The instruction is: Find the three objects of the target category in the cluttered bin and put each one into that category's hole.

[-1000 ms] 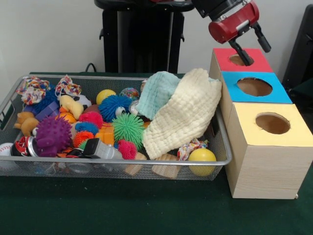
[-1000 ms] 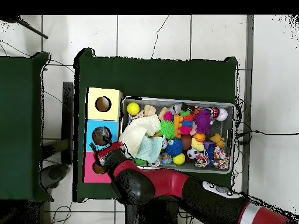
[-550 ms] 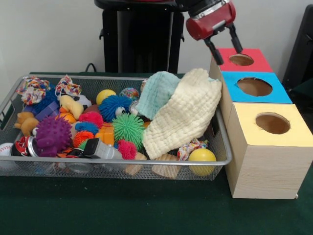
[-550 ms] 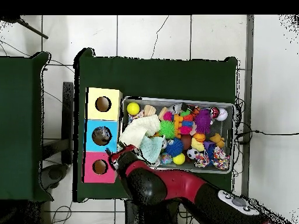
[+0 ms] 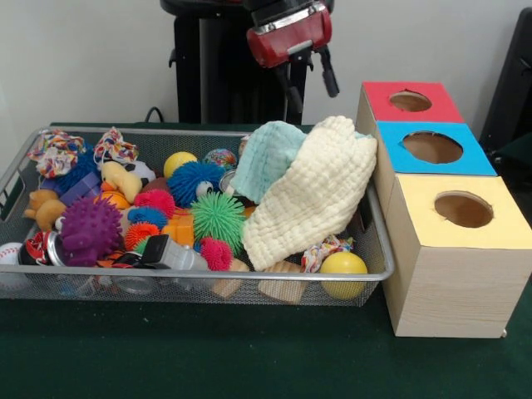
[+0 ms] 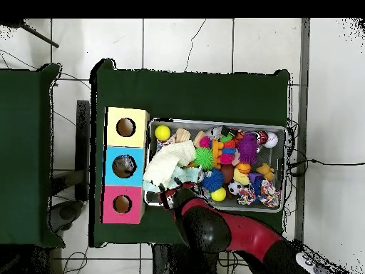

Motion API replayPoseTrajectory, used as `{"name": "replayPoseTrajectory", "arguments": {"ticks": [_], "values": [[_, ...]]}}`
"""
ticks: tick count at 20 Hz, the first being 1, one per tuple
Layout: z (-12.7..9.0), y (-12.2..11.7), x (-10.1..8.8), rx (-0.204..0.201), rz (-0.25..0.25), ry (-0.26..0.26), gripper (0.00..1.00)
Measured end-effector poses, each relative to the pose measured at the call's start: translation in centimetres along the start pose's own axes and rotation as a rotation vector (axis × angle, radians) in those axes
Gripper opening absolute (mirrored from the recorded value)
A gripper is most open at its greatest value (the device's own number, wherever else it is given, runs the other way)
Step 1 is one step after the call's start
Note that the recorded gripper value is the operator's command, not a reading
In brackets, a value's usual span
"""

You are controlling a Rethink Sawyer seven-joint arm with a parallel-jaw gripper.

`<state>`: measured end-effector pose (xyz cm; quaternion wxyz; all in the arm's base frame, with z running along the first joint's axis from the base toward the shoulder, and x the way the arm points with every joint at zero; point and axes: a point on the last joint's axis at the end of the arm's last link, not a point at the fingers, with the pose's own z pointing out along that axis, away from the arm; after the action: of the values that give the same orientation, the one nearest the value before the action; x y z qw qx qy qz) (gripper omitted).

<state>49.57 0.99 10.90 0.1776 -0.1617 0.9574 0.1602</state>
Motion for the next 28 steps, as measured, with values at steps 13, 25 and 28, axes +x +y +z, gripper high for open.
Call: {"name": "replayPoseTrajectory", "arguments": {"ticks": [13,25,28], "values": [[-0.6,-4.8,8.5,0.128,0.107,0.129,1.0],[-2.1,-9.3,12.6,0.25,0.118,0.194,1.0],[-2.8,-11.3,12.6,0.284,0.116,0.181,1.0]]}}
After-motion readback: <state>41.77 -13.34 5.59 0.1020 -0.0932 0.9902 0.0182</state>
